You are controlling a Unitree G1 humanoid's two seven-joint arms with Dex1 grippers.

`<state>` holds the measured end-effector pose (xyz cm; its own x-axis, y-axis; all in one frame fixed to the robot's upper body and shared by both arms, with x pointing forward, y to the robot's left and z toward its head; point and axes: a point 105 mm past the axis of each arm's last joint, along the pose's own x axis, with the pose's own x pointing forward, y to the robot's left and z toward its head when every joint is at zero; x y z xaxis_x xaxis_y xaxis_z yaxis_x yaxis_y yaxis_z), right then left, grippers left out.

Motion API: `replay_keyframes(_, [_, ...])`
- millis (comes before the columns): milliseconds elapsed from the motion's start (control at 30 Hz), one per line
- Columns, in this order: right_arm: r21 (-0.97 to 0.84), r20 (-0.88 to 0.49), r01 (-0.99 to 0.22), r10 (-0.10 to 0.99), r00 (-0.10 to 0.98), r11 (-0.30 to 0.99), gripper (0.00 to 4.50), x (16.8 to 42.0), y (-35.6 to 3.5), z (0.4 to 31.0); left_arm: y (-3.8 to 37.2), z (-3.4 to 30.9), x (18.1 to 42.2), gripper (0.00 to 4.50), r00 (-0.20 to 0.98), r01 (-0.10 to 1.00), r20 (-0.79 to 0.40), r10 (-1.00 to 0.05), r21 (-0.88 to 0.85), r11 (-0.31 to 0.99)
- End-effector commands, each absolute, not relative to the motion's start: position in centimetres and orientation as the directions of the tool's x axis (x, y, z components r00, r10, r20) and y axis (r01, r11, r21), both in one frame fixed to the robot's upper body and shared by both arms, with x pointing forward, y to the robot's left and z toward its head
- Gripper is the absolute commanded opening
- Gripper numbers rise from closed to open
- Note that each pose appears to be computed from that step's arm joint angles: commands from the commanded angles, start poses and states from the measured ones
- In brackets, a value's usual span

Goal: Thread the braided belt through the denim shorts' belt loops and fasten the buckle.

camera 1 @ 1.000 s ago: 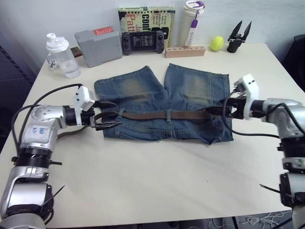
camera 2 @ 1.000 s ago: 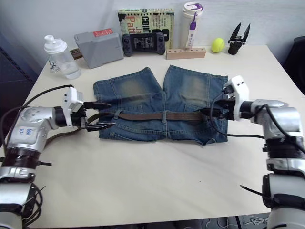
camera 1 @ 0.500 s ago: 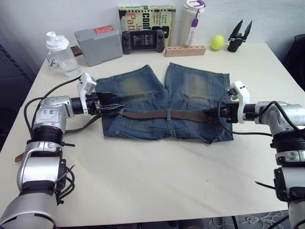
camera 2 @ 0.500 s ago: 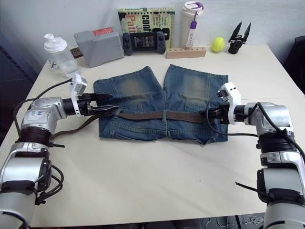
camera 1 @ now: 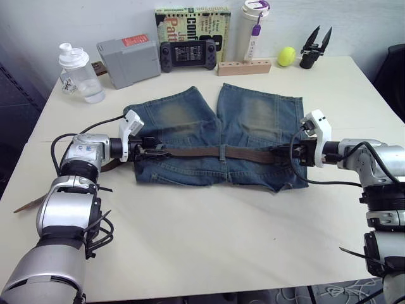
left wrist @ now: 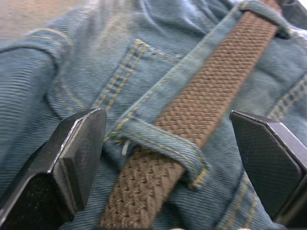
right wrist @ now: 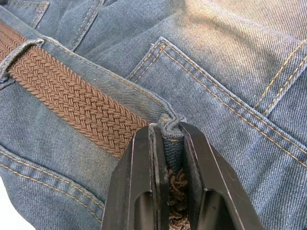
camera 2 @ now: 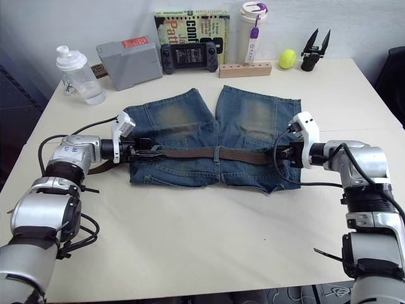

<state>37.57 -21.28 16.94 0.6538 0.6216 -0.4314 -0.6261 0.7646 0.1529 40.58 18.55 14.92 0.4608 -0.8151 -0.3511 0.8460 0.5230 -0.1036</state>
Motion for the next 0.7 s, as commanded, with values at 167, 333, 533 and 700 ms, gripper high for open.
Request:
replay_keyframes(167, [0.134, -0.385, -0.626, 0.623, 0.681, 0.768, 0.14, 37.7, -21.2, 18.0, 19.4, 15.1, 40.4, 1.66, 0.463, 0.854, -0.361, -0.809, -0.063, 0.516])
replay_keyframes(333, [0.124, -0.382, -0.628, 0.621, 0.685, 0.769, 0.14, 37.9, -21.2, 17.9, 19.6, 14.8, 40.3, 0.61, 0.468, 0.854, -0.372, -0.801, -0.041, 0.518])
replay_keyframes(533, [0.063, -0.333, -0.639, 0.62, 0.711, 0.767, 0.14, 38.1, -21.3, 18.9, 19.9, 16.3, 41.1, 0.61, 0.547, 0.828, -0.301, -0.781, 0.06, 0.557])
replay_keyframes(700, [-0.202, -0.081, -0.646, 0.645, 0.76, 0.736, 0.14, 36.1, -21.1, 23.0, 20.3, 20.8, 40.5, 0.61, 0.661, 0.651, -0.041, -0.749, 0.529, 0.545])
